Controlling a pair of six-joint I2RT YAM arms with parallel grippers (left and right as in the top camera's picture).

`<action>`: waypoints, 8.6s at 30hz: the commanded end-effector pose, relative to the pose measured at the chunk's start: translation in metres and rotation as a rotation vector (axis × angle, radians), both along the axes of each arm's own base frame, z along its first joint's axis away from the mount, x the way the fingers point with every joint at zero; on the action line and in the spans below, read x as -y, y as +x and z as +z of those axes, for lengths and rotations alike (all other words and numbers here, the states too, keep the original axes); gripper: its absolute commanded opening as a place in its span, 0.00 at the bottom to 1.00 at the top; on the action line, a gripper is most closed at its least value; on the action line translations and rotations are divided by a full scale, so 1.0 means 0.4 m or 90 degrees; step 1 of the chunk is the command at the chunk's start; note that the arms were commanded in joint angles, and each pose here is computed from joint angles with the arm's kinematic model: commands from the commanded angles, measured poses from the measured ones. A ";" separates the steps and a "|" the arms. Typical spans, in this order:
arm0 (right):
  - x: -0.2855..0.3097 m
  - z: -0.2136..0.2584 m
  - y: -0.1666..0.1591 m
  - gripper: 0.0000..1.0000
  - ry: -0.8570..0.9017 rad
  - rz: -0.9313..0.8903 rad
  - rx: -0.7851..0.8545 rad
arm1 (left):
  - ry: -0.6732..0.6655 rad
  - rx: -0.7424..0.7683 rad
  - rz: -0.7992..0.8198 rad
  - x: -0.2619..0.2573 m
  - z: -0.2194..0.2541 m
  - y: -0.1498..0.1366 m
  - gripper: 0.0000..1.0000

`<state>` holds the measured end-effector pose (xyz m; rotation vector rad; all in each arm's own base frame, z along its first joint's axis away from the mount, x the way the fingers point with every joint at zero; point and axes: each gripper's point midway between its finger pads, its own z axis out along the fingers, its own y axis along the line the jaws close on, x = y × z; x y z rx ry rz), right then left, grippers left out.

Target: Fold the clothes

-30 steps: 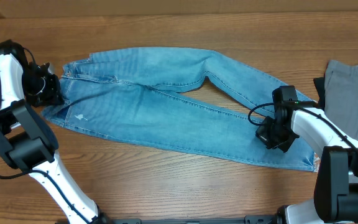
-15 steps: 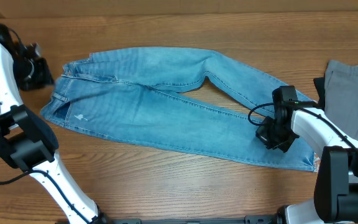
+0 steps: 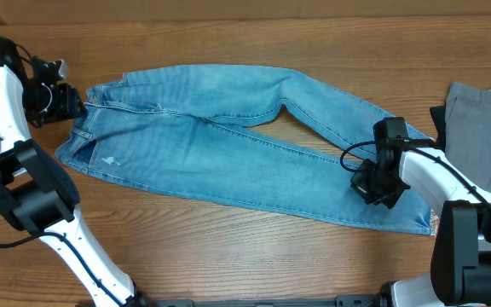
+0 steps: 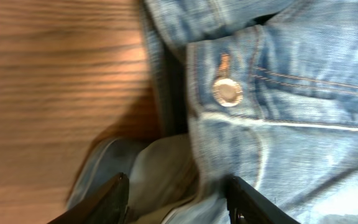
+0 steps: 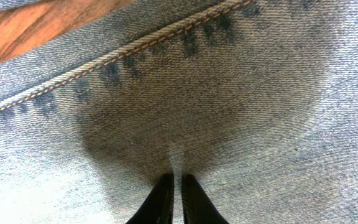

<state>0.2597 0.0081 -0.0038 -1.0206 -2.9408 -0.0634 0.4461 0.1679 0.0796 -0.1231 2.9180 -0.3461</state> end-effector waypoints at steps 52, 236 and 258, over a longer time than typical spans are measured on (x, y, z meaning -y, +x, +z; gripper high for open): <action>0.022 -0.055 -0.035 0.11 -0.025 -0.002 -0.035 | 0.105 0.131 0.363 -0.300 0.222 -0.032 0.63; 0.228 -0.058 0.277 0.04 -0.047 0.069 0.017 | -0.119 0.098 0.444 -0.054 -0.122 0.221 0.50; 0.231 -0.058 0.292 0.04 -0.052 0.069 0.032 | -0.175 0.145 0.408 -0.039 -0.087 0.258 0.07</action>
